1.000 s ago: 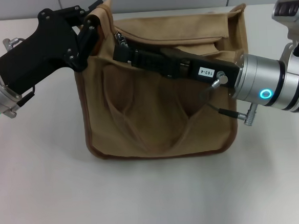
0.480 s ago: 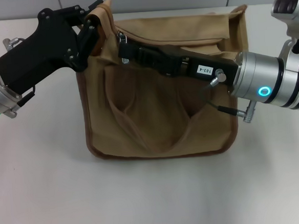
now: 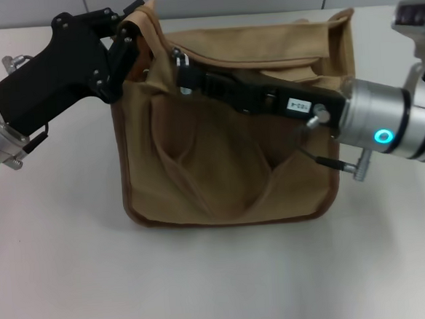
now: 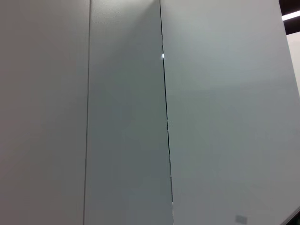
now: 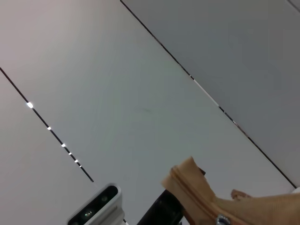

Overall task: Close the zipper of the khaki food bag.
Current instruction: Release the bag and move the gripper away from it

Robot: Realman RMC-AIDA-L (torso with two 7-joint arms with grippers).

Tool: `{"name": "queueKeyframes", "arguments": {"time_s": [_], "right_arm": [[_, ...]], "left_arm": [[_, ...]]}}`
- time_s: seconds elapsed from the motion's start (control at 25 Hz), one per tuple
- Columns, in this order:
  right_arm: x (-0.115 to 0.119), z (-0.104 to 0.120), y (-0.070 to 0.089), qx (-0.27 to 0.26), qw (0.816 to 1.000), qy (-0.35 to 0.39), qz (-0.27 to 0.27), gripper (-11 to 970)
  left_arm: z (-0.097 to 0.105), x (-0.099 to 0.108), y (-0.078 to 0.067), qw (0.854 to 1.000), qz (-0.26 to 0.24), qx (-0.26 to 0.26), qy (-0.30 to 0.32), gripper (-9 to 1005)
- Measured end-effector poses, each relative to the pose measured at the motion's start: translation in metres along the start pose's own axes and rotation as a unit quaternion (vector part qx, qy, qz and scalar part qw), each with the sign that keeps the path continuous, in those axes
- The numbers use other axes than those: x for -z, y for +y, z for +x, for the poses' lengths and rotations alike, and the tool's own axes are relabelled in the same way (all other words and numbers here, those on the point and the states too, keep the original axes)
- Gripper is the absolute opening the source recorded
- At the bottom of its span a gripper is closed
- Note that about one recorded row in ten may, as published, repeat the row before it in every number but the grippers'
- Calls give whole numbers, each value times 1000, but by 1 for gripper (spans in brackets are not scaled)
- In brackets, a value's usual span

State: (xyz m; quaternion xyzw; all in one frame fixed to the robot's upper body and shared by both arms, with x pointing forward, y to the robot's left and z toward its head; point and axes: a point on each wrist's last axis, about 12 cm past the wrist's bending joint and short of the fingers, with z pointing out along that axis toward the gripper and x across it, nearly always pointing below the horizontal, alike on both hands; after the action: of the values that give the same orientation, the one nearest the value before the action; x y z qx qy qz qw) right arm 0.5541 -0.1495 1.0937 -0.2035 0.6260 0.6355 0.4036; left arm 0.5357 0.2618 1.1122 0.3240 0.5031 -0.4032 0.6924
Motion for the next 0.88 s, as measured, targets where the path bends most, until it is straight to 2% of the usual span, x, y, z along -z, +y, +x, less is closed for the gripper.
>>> {"name": "queueKeyframes", "arguments": {"time_s": [0.4,0.84,0.88], "right_arm": [[32,4,2,-6,1000,-23,6,2],[91,13,4,-22,996,-53,63,1],[102,15,5,-21,995,-58,76,1]], "left_arm": [[-1,12,2,1000,-26,-3,-3,23],[-1,19,4,999,-45,-5,2,24],[-1,19,4,999,-46,-5,2,24]]}}
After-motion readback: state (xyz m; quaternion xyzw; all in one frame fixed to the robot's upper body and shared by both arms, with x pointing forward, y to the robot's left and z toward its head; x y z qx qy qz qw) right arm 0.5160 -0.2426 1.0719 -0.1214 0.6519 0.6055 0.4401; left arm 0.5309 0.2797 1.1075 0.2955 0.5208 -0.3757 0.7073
